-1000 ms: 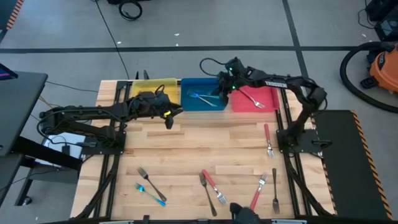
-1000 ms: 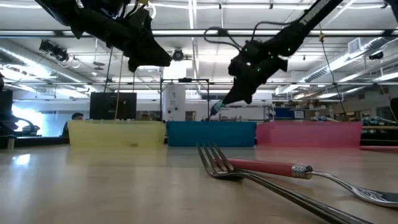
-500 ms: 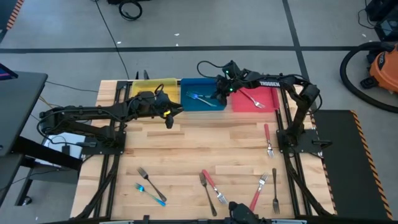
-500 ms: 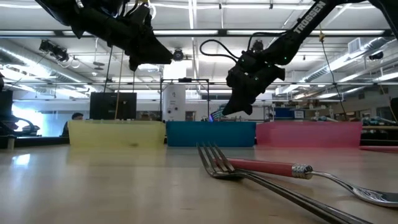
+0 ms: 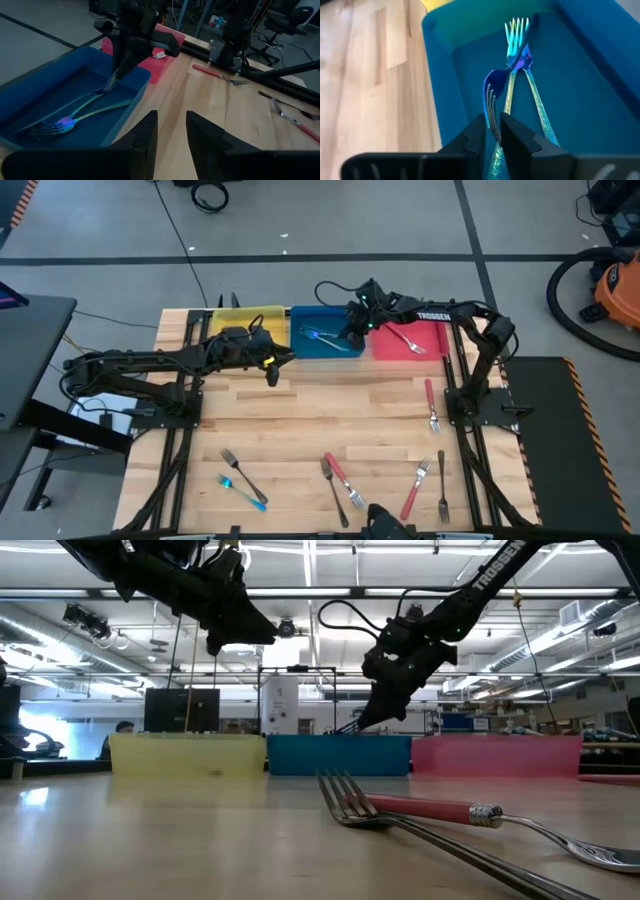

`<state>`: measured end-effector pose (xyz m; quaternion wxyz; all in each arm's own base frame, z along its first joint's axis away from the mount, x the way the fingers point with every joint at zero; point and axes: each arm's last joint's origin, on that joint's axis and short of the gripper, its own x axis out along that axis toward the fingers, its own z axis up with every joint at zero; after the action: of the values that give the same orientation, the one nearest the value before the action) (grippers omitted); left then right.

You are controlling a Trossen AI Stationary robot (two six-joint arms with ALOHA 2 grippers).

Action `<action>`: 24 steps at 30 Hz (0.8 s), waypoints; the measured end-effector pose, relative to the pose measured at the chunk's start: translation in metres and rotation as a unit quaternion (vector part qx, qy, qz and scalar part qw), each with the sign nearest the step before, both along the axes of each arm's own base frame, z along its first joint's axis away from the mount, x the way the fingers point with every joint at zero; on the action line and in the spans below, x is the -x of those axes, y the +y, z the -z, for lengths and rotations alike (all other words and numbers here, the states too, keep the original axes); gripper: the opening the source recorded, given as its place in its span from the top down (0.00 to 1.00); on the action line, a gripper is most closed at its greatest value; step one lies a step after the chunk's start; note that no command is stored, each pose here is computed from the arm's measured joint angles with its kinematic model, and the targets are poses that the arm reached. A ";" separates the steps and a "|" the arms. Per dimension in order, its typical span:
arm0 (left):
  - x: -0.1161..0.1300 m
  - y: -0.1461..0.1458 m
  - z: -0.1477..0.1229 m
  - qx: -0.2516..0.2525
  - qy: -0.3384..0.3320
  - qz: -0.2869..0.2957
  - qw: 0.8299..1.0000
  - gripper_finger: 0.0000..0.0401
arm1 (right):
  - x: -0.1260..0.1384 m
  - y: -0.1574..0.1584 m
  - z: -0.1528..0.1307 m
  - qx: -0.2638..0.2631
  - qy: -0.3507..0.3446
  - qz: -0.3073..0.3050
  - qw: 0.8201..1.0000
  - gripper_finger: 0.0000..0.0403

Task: Sort silverware by color (type)
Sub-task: Put the top blue fork into the blue bin, then put the middle black fork into the yellow bin

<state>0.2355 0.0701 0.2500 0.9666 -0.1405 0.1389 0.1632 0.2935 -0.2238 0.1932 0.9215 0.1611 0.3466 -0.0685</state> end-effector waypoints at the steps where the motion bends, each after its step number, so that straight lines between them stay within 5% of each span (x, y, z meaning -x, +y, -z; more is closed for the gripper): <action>1: 0.000 0.000 0.000 0.000 0.000 0.000 1.000 0.74 | 0.000 0.000 0.000 0.006 0.004 0.000 1.000 0.83; 16: 0.000 -0.002 0.001 0.000 0.008 0.004 1.000 0.74 | 0.000 0.000 -0.003 0.015 -0.007 -0.016 1.000 0.71; 24: -0.005 -0.023 0.002 -0.060 0.029 0.069 0.995 0.74 | 0.000 0.027 -0.049 0.049 -0.067 -0.053 0.995 0.71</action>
<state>0.2402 0.0476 0.2475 0.9778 -0.0674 0.1664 0.1079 0.2932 -0.1970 0.2420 0.9517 0.1015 0.2887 -0.0254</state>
